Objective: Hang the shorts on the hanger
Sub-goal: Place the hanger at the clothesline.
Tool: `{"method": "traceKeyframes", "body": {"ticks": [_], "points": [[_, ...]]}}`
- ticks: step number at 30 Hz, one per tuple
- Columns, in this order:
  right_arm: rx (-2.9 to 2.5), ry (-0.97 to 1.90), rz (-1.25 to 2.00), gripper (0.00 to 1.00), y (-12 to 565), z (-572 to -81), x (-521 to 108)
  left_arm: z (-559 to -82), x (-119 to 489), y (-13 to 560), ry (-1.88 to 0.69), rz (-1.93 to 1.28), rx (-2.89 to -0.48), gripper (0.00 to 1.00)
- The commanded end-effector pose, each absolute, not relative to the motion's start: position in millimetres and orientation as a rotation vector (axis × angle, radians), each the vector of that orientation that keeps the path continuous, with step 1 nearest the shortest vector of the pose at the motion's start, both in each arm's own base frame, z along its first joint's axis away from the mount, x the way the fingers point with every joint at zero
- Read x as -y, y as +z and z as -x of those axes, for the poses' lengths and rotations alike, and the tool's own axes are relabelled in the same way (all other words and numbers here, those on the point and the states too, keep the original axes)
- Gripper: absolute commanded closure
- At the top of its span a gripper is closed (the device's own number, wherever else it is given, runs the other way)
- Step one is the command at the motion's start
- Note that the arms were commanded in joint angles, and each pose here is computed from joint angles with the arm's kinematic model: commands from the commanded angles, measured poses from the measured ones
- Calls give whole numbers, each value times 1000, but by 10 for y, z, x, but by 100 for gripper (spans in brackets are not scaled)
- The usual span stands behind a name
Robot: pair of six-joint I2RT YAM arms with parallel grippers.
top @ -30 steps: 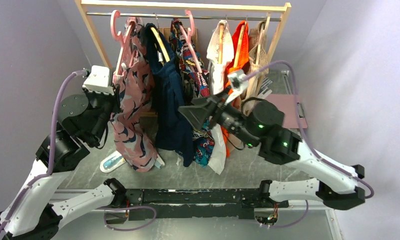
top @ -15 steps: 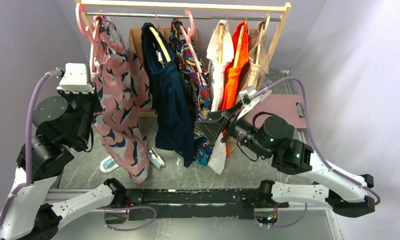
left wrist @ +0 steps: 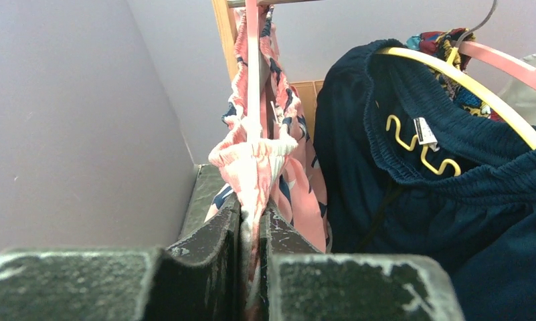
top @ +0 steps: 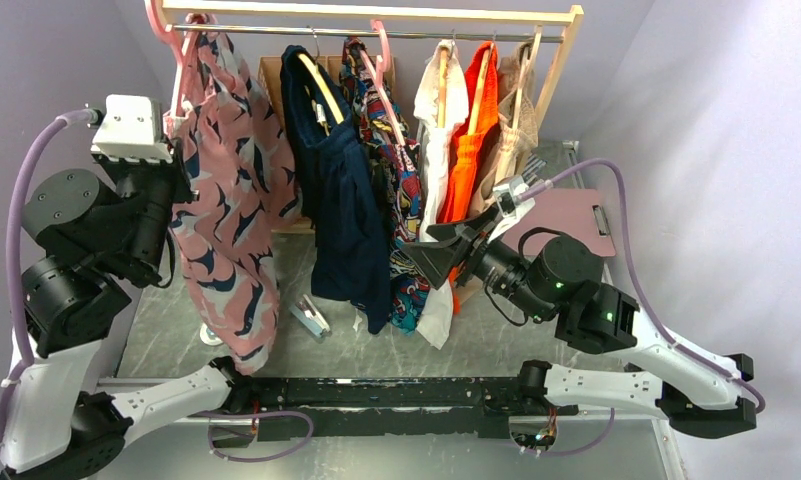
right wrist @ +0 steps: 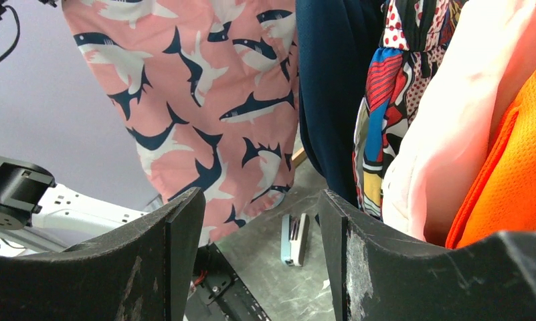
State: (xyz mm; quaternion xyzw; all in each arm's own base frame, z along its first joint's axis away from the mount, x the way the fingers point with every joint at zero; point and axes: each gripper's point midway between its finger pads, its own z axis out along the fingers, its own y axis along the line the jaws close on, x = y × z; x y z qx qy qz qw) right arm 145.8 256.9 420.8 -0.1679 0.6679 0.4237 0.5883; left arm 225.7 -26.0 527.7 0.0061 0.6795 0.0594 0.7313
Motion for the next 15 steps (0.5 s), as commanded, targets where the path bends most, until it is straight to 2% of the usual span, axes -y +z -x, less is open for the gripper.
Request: {"method": "traceKeyframes", "body": {"ticks": [1, 8, 15], "points": [[-1561, 954, 398, 34, 4142, -1487, -2549, -2215, 292, 5338, 55, 2, -1435, 93], [-1591, 948, 407, 34, 4001, -1495, -2600, -2376, 522, 4714, 50, -77, -1500, 93], [-1595, 938, 397, 34, 3969, -1499, -2556, -2430, 590, 4703, 43, -97, -1450, 93]]}}
